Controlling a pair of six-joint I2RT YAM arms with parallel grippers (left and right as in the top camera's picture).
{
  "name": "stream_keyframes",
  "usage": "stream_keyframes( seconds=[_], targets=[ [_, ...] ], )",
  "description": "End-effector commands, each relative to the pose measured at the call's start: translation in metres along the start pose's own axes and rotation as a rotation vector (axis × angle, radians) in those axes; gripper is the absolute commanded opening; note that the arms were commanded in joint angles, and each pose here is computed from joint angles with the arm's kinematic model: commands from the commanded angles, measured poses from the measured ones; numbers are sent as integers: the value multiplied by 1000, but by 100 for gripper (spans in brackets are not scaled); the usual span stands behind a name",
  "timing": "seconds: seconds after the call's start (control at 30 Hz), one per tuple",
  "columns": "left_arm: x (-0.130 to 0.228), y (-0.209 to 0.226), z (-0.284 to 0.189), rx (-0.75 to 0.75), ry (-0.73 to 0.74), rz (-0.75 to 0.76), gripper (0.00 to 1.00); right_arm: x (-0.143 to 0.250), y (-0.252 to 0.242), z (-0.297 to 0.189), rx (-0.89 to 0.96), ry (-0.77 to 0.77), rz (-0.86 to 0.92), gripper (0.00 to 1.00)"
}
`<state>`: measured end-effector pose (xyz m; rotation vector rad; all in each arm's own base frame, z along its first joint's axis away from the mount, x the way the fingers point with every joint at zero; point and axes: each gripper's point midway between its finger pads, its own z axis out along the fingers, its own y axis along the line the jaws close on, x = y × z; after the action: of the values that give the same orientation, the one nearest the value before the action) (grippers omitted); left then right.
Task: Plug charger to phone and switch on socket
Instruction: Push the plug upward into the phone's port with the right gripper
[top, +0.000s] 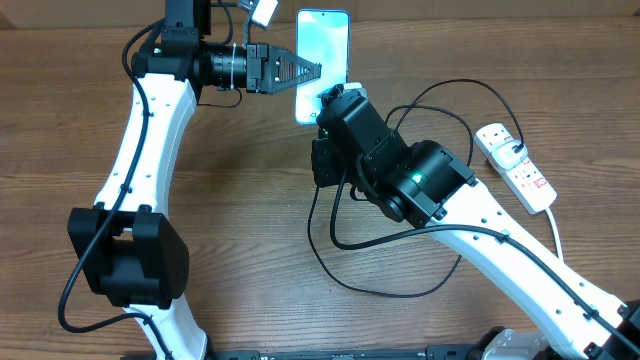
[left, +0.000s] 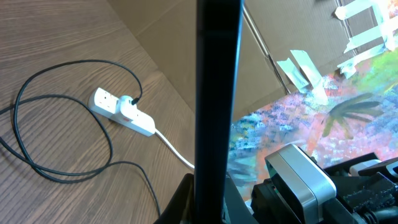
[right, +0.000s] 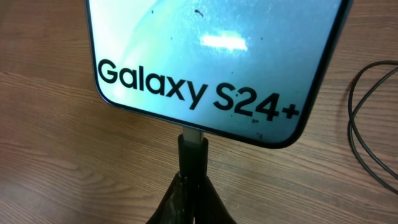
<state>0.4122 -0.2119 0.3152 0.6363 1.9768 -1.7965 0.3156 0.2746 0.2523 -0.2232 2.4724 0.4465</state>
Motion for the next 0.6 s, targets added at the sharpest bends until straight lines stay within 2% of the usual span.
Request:
stream_keyframes(
  seconds=[0.0,0.57],
  targets=[
    [-5,-25,-1,56,2,83,4,-14,4,-6,-17,-45,1,4],
    [-4,-26,1,59,5,83,4,-10,3,-4,-11,-29,-1,4]
  ],
)
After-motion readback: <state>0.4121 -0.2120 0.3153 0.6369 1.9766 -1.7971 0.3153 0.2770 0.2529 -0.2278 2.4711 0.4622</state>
